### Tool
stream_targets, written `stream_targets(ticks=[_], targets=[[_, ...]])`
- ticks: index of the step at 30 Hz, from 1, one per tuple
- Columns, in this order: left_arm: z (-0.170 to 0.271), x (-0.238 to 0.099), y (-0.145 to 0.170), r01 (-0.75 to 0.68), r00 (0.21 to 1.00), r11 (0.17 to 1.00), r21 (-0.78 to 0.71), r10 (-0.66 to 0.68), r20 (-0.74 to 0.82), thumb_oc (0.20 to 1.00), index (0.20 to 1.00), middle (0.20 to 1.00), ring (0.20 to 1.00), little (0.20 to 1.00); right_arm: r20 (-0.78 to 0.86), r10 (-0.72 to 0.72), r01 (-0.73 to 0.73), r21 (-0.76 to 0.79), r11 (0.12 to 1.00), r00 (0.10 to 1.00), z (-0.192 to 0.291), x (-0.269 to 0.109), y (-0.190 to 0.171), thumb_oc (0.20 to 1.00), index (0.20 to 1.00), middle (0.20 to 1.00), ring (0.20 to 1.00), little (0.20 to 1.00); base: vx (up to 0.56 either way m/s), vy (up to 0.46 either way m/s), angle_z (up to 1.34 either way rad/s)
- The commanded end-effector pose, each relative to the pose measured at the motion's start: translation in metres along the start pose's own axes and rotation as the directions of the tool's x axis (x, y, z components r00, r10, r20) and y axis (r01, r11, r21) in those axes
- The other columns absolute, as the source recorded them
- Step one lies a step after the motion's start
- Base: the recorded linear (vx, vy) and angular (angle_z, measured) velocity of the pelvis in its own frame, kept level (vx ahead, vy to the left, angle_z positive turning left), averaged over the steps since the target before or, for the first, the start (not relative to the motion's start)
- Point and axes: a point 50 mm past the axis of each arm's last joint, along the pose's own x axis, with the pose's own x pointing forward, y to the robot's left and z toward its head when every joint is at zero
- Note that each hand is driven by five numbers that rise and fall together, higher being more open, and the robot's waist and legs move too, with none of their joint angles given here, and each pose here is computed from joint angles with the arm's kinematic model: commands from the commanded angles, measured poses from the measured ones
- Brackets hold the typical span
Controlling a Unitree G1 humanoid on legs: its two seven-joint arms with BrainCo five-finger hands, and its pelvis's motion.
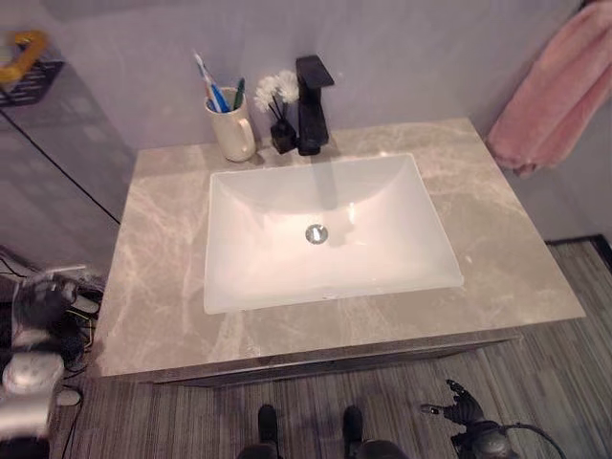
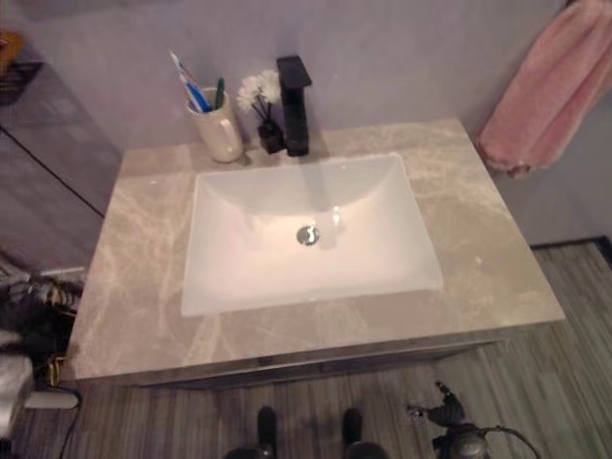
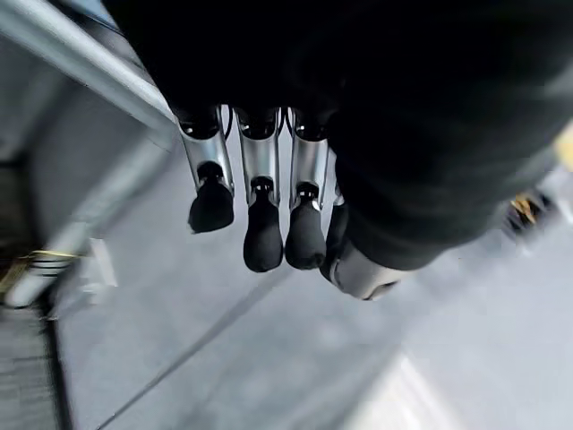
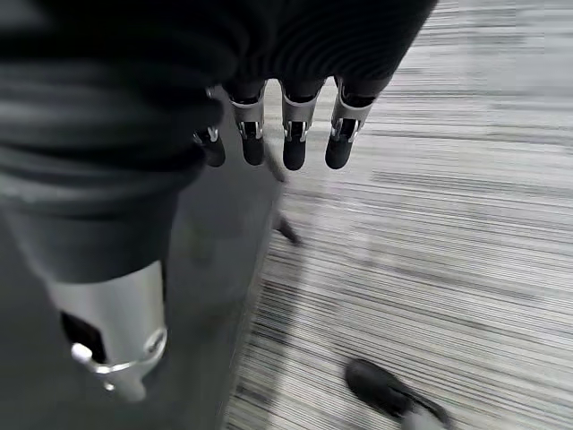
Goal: Put brush and paste in cup on sink, flatten towel.
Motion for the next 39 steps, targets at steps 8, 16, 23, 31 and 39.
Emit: stream_targets(ticks=[8, 16, 23, 31, 39], targets=[[-0.072, -0.037, 0.013, -0.224, 0.942, 0.969, -0.100, 0.190, -0.275, 0.200, 0.200, 0.200, 0.200, 0.200, -0.080, -0.005, 0.004, -0.010, 1.000, 0.997, -0.028, -0.009, -0.004, 1.000, 1.000, 1.000, 1.000, 1.000, -0.05, -0.037, 0.07], [-0.160, -0.123, -0.051, 0.203, 0.720, 0.978, 0.052, -0.113, -0.684, 0.200, 0.200, 0.200, 0.200, 0.200, -0.111, -0.029, 0.024, -0.052, 0.998, 0.993, -0.030, -0.006, -0.013, 1.000, 1.000, 1.000, 1.000, 1.000, -0.07, 0.009, 0.09], [-0.183, -0.171, -0.088, 0.382, 0.500, 0.922, -0.057, -0.258, -0.827, 0.200, 0.200, 0.200, 0.200, 0.200, -0.092, -0.007, 0.002, -0.052, 0.999, 0.996, -0.020, -0.001, -0.010, 1.000, 1.000, 1.000, 1.000, 1.000, -0.10, 0.132, -0.25], [-0.165, -0.159, -0.131, 0.653, 0.505, 0.757, 0.030, -0.405, -0.762, 0.200, 0.200, 0.200, 0.200, 0.200, -0.097, 0.023, -0.013, 0.097, 0.995, 0.995, -0.018, -0.002, 0.009, 1.000, 1.000, 1.000, 1.000, 1.000, -0.11, 0.265, -0.45], [-0.131, -0.138, -0.175, 0.713, 0.572, 0.698, 0.063, -0.528, -0.628, 0.200, 0.200, 0.200, 0.200, 0.200, -0.052, 0.057, -0.048, 0.156, 0.987, 0.997, -0.003, -0.002, 0.034, 1.000, 1.000, 1.000, 1.000, 1.000, -0.18, 0.191, -1.14]])
